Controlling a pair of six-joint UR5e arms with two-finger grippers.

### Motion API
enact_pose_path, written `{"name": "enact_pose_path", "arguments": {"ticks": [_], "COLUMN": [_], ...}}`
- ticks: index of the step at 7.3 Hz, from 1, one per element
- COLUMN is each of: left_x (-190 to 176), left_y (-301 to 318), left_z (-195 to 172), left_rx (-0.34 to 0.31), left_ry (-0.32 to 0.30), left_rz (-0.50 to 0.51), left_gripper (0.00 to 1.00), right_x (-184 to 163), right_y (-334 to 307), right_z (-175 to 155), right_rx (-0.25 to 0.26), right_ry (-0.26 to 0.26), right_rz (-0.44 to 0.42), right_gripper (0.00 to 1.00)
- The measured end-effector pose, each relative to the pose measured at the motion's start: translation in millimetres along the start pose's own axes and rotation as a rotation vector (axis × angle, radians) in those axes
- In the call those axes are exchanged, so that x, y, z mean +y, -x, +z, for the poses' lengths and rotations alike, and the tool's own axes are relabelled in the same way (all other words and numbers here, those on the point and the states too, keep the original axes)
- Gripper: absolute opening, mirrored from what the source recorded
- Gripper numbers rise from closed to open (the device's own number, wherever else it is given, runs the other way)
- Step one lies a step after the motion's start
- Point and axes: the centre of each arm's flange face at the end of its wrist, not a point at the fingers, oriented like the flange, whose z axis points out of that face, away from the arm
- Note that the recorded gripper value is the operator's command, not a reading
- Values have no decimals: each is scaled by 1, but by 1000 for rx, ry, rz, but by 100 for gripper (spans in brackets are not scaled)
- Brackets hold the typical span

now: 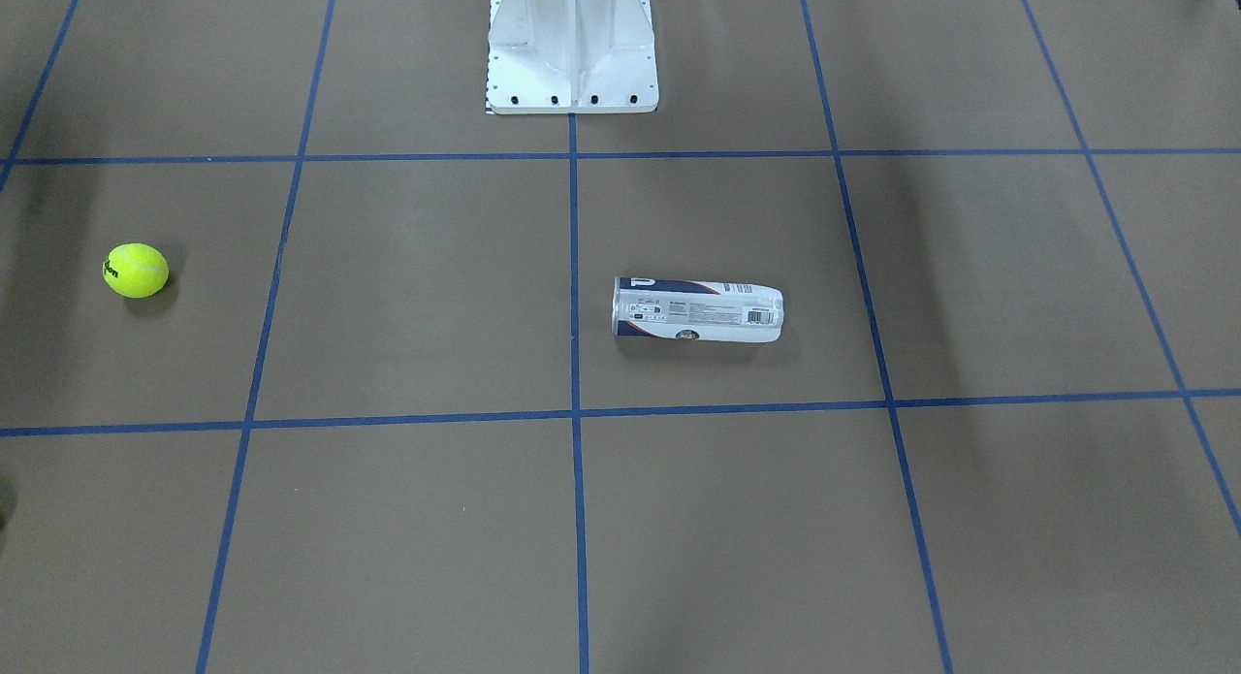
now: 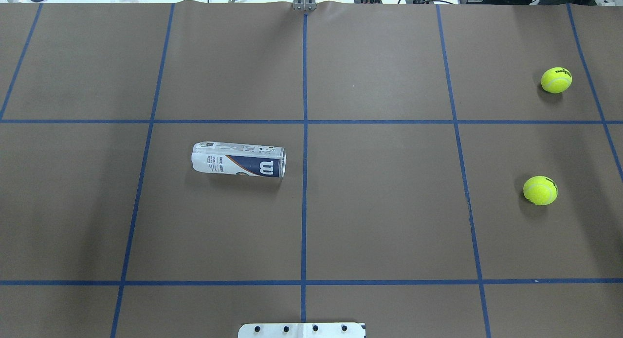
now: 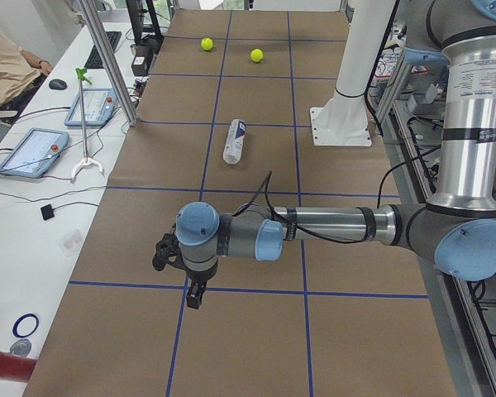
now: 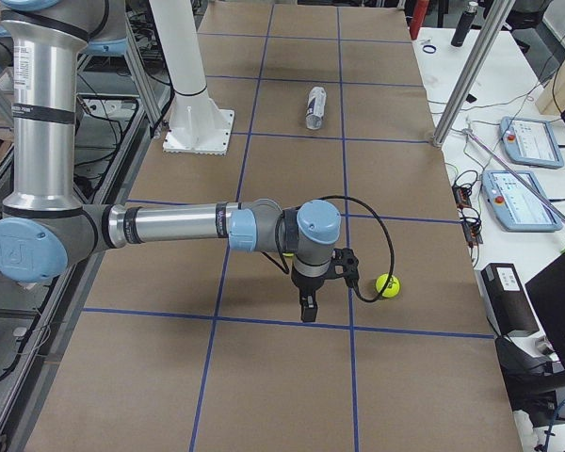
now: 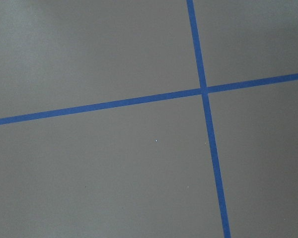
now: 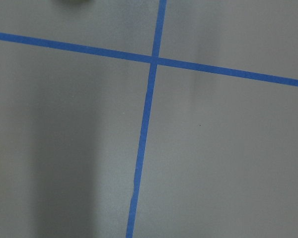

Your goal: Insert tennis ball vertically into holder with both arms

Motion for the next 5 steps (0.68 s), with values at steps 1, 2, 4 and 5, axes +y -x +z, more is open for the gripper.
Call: {"name": "enact_pose_path", "arguments": {"ticks": [1,2,4,5], "left_x": [-12,-18,-24,-35], "left_y": [-8,-12,-25,-42], "left_z": [0,1,-2,-6], "left_rx": [2,4,75,141], "left_ry": [-1,-2,-35,-84], "left_rz": [20,29,60,122], "left_gripper": [100,100,99,99], "right_x": [0,0,0,0], "right_y": [0,0,1,1], "right_z": [0,0,-1,-1], "right_rx": [0,0,0,0], "right_ry": [0,-1,-1,-2], "right_rz": [0,0,0,-1], "right_gripper": [99,99,99,100]}}
